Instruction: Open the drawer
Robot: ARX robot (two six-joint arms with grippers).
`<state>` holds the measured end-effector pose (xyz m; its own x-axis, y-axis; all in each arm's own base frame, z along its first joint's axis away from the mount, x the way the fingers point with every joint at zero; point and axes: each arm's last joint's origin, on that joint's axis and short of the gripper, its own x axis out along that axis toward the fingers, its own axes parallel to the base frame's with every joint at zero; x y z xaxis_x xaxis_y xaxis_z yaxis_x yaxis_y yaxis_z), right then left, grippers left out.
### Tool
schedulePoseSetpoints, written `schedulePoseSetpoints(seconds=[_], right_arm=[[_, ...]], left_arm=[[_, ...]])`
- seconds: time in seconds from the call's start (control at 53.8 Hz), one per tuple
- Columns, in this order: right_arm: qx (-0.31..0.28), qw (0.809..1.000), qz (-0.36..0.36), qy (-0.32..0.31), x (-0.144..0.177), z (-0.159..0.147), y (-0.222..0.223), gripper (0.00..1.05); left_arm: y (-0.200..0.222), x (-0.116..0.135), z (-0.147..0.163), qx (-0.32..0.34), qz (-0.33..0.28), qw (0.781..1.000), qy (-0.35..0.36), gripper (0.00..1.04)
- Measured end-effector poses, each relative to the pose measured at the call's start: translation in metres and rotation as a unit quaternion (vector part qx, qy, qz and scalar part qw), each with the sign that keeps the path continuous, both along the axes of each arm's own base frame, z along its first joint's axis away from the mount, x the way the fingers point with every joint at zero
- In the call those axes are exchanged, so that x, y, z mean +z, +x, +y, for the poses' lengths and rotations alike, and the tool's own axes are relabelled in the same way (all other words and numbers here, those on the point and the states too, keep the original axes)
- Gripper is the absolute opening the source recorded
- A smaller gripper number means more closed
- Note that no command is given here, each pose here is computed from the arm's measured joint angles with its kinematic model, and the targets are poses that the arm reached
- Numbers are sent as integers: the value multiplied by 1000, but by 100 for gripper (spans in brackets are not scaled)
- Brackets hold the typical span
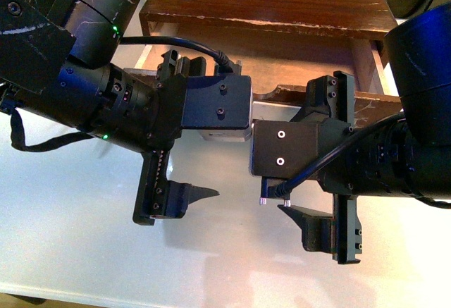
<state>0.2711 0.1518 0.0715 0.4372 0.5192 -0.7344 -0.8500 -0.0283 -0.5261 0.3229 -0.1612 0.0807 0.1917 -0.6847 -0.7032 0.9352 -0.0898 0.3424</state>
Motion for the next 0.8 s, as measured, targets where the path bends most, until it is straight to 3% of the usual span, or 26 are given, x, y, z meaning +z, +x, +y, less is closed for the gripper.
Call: schedulePoseSetpoints(seconds=[0.391, 0.595, 0.8], right_arm=[[-14, 1000, -16, 11, 7, 0, -2, 96], [27, 999, -33, 28, 25, 5, -12, 96], [-20, 996, -70, 51, 56, -23, -13, 96]], left_arm=[[-6, 10, 4, 14, -5, 1000, -8, 96], [-7, 49, 4, 18, -10, 997, -74, 96], [-2, 88, 34, 72, -9, 988, -133, 96]])
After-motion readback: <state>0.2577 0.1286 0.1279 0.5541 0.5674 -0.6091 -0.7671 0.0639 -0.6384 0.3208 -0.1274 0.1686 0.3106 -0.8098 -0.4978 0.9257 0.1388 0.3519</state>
